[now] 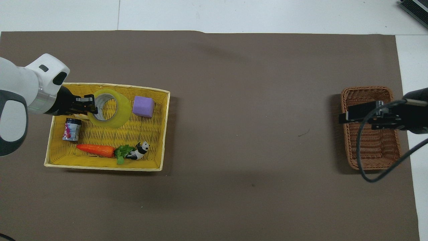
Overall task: Move tape to another basket
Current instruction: 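Lift the tape with the left gripper while the right gripper approaches, then grasp the tape rim with the right gripper beside the left gripper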
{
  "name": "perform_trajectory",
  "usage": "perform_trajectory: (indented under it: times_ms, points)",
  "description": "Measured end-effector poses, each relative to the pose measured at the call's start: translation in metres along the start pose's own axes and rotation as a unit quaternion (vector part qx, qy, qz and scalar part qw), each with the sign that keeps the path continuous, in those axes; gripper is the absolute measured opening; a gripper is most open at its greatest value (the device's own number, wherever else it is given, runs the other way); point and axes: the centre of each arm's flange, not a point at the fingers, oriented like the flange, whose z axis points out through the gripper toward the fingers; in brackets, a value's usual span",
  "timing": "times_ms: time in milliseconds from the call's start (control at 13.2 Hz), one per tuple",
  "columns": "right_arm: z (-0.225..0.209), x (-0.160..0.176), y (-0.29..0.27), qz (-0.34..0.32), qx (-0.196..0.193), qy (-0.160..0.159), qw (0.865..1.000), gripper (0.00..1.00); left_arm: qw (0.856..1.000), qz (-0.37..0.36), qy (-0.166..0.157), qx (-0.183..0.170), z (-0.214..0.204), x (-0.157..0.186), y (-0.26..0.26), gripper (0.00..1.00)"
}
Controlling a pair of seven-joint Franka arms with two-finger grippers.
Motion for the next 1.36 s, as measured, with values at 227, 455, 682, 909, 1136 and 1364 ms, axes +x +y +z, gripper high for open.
perform_trajectory:
  times_ms: [227, 455, 682, 909, 1136, 1364]
  points:
    - [0.024, -0.007, -0.061, 0.049, 0.041, -0.008, 0.998, 1.0, 0.996, -0.023, -0.031, -0.083, 0.012, -0.016, 0.058, 0.21]
    - [0.042, -0.005, -0.074, 0.086, 0.094, -0.037, 0.991, 1.0, 0.989, -0.053, -0.039, -0.132, 0.018, -0.036, 0.12, 0.21]
    - [0.067, -0.009, -0.1, 0.102, 0.136, -0.04, 0.985, 1.0, 0.979, -0.084, -0.043, -0.182, 0.022, -0.067, 0.193, 0.21]
    - [0.098, -0.02, -0.122, 0.09, 0.141, -0.042, 0.985, 1.0, 0.966, -0.114, -0.057, -0.226, 0.018, -0.088, 0.233, 0.21]
    - [0.109, -0.018, -0.114, 0.032, 0.143, -0.04, 0.988, 1.0, 0.959, -0.121, -0.07, -0.248, 0.012, -0.094, 0.248, 0.21]
    - [0.115, -0.014, -0.108, 0.027, 0.163, -0.037, 0.985, 1.0, 0.958, -0.115, -0.083, -0.25, 0.016, -0.103, 0.26, 0.21]
